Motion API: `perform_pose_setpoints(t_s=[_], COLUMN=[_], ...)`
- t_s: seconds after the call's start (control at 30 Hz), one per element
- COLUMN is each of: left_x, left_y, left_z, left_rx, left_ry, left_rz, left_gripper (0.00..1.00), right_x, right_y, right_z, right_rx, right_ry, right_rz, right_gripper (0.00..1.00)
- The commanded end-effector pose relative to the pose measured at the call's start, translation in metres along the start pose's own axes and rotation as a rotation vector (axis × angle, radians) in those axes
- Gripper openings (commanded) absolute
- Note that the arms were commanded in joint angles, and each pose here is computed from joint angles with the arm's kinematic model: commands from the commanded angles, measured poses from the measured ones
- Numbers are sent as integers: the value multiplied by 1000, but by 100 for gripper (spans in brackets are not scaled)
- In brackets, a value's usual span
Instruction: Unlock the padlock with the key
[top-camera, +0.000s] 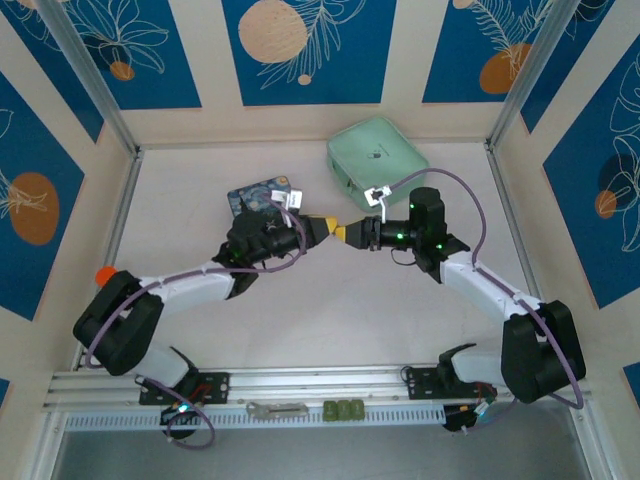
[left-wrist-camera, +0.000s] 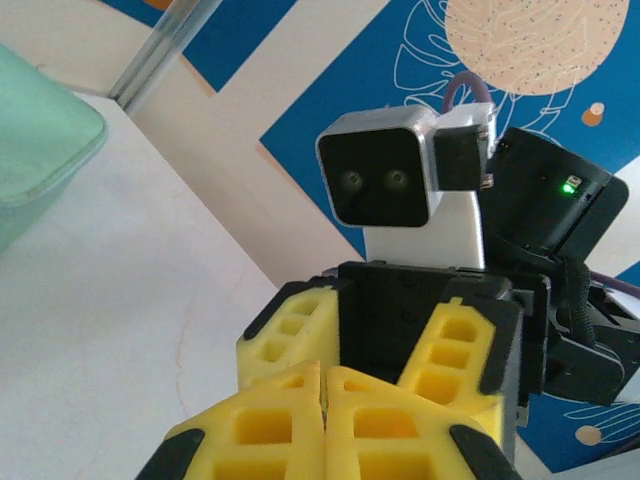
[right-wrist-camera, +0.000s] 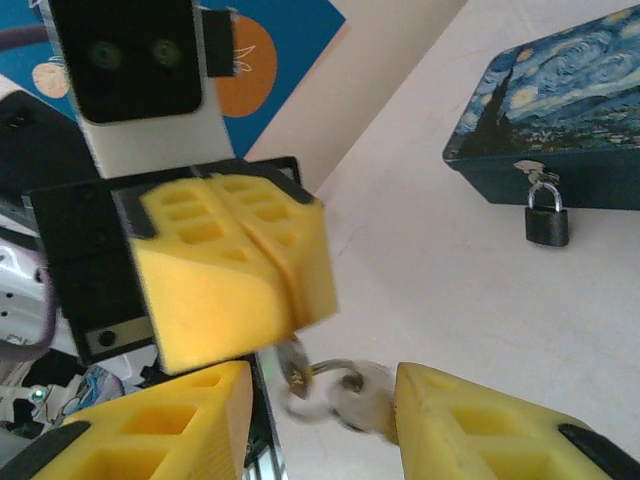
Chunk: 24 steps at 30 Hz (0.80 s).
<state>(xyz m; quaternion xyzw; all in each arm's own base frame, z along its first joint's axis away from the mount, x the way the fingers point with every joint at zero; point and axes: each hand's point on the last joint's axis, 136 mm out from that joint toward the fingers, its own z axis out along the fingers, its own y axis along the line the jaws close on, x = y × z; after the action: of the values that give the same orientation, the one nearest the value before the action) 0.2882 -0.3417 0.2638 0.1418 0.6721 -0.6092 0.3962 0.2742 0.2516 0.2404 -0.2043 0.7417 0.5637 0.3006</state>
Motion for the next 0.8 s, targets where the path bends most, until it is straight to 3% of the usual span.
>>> perform_pose_setpoints(t_s=[0.0, 0.6, 0.77], left_x=[-2, -6, -10], left_y=[-11, -20, -23], left_z=[-2, -4, -5], left_rx=[65, 115, 122], left_ry=[-14, -47, -65], left_rz=[1, -51, -48], left_gripper=[0, 0, 0], right_x=[-1, 1, 4], right_y=[16, 6, 4], right_z=[-6, 5, 9], right_rx=[-53, -84, -86], right_ry=[-7, 16, 28], right_rz=[-26, 8, 22], right_gripper=[42, 19, 26])
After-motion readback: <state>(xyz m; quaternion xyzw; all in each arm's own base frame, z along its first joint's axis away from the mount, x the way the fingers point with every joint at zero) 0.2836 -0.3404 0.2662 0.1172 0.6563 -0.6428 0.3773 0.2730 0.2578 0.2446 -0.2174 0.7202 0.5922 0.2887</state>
